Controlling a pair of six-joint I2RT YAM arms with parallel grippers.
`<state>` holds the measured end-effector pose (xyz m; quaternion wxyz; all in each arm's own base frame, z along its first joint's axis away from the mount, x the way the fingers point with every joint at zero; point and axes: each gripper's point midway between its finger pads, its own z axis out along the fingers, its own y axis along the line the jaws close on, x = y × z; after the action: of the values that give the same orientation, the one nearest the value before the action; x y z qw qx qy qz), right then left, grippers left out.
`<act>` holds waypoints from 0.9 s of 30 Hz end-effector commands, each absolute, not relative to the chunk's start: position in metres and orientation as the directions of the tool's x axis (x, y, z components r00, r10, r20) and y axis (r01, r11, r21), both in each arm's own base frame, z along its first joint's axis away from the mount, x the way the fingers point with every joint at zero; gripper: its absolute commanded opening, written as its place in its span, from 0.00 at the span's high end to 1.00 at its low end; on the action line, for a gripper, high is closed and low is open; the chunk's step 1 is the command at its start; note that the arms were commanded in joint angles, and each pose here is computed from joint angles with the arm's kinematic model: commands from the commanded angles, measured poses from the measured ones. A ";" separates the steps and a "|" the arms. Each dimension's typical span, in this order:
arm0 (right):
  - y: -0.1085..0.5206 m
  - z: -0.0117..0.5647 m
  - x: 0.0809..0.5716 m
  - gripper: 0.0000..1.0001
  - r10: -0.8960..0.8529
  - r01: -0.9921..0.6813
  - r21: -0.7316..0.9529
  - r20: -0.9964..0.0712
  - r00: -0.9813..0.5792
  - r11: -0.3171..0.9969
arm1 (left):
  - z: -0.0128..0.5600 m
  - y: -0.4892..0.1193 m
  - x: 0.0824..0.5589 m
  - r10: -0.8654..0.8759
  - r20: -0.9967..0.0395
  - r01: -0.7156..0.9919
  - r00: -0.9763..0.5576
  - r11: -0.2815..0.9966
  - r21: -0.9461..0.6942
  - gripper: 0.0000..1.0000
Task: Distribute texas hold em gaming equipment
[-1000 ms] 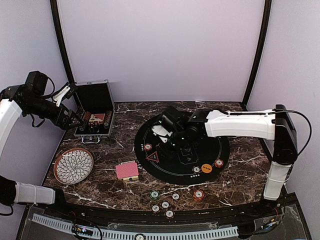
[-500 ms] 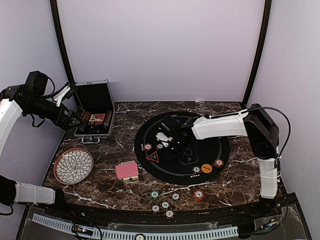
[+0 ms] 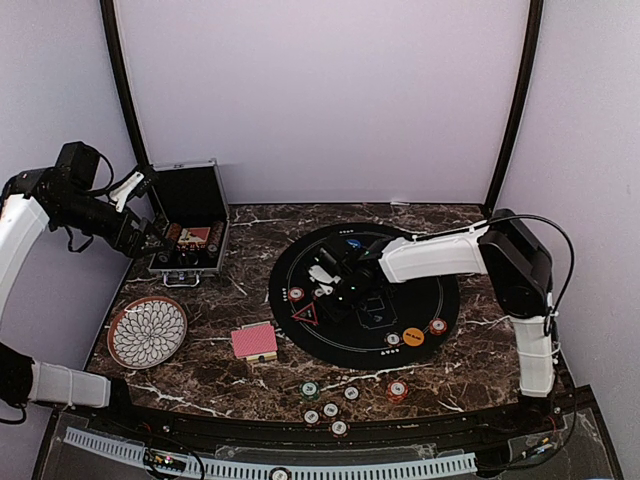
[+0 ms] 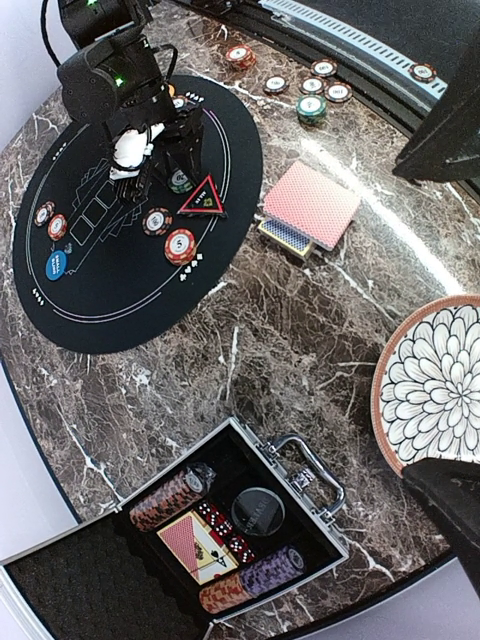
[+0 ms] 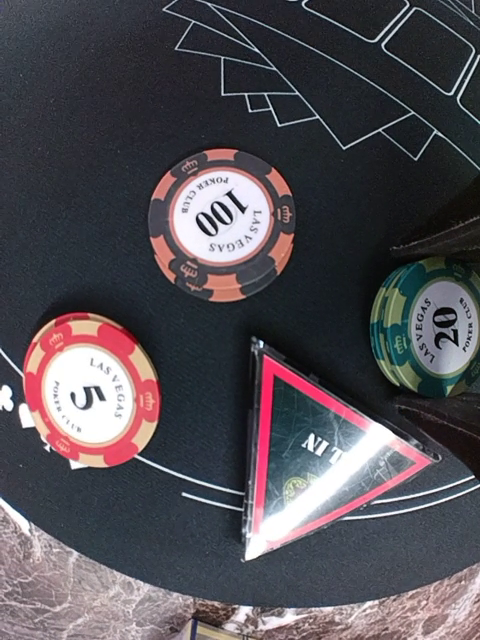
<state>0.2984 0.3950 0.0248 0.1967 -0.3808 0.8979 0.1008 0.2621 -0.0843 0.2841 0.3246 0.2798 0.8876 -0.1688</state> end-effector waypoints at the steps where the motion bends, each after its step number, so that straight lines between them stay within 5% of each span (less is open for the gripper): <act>1: 0.403 0.015 0.306 0.84 -0.623 -0.714 0.052 -0.448 -0.642 0.698 | 0.282 -0.084 0.261 0.381 -0.669 0.605 -0.638 0.786 -0.129 0.01; 4: 0.405 0.014 0.306 0.80 -0.618 -0.711 0.058 -0.449 -0.645 0.701 | 0.281 -0.084 0.260 0.381 -0.666 0.602 -0.641 0.788 -0.129 0.01; 16: 0.401 0.034 0.314 0.37 -0.611 -0.702 0.017 -0.478 -0.631 0.712 | 0.283 -0.084 0.257 0.394 -0.668 0.612 -0.632 0.782 -0.118 0.01; 27: 0.401 0.095 0.309 0.25 -0.582 -0.701 -0.031 -0.585 -0.565 0.713 | 0.283 -0.083 0.259 0.398 -0.669 0.613 -0.628 0.782 -0.110 0.01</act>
<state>0.3068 0.3949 0.0471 0.2324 -0.3706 0.8945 0.0920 0.2622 -0.0838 0.2838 0.3244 0.2805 0.8878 -0.1669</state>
